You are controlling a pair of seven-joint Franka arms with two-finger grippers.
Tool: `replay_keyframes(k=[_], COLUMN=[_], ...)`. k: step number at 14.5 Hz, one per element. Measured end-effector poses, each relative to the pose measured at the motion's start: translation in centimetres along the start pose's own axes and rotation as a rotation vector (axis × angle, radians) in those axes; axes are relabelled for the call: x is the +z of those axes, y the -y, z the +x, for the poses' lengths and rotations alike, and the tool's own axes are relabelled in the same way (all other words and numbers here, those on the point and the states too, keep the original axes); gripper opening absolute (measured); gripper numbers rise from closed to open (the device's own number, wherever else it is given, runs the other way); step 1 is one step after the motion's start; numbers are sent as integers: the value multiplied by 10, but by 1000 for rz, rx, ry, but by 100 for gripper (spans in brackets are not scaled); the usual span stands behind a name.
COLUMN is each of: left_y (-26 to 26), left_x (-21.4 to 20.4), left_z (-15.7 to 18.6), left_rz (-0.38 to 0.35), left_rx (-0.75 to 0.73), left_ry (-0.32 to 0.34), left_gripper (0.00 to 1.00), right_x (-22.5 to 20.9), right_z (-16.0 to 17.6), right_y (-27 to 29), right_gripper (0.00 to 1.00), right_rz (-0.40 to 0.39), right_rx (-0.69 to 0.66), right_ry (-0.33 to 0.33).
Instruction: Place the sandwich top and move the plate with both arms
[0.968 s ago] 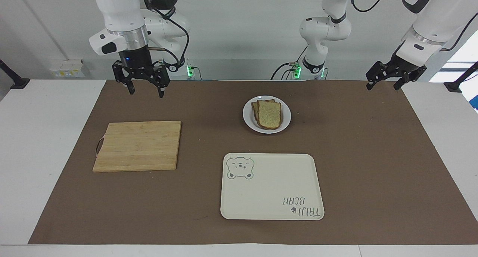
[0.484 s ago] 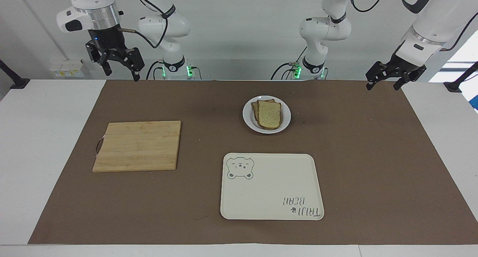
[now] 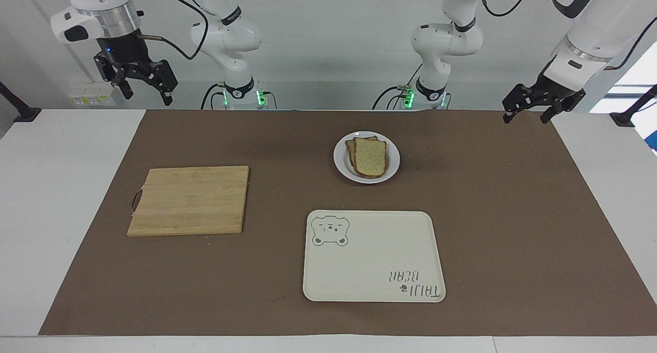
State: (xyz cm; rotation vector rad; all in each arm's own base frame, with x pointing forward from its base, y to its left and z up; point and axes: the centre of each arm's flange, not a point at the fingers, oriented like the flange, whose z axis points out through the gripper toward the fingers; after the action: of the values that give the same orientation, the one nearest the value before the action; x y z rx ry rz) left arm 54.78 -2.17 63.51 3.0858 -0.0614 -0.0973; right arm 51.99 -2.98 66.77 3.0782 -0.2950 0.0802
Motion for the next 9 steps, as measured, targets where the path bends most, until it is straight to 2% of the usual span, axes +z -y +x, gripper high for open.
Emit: replay_keyframes(k=[3, 9], left_y=[-6, -19], left_x=[25, 78], left_z=[-5, -9], left_rz=[-43, -195], left_rx=[9, 32], left_ry=[9, -8], left_gripper=[100, 100], right_x=[18, 21], right_z=[-1, -4], right_y=[6, 22], right_gripper=[100, 100], right_rz=[-6, -3], right_rx=[-11, -41], right_ry=[38, 43])
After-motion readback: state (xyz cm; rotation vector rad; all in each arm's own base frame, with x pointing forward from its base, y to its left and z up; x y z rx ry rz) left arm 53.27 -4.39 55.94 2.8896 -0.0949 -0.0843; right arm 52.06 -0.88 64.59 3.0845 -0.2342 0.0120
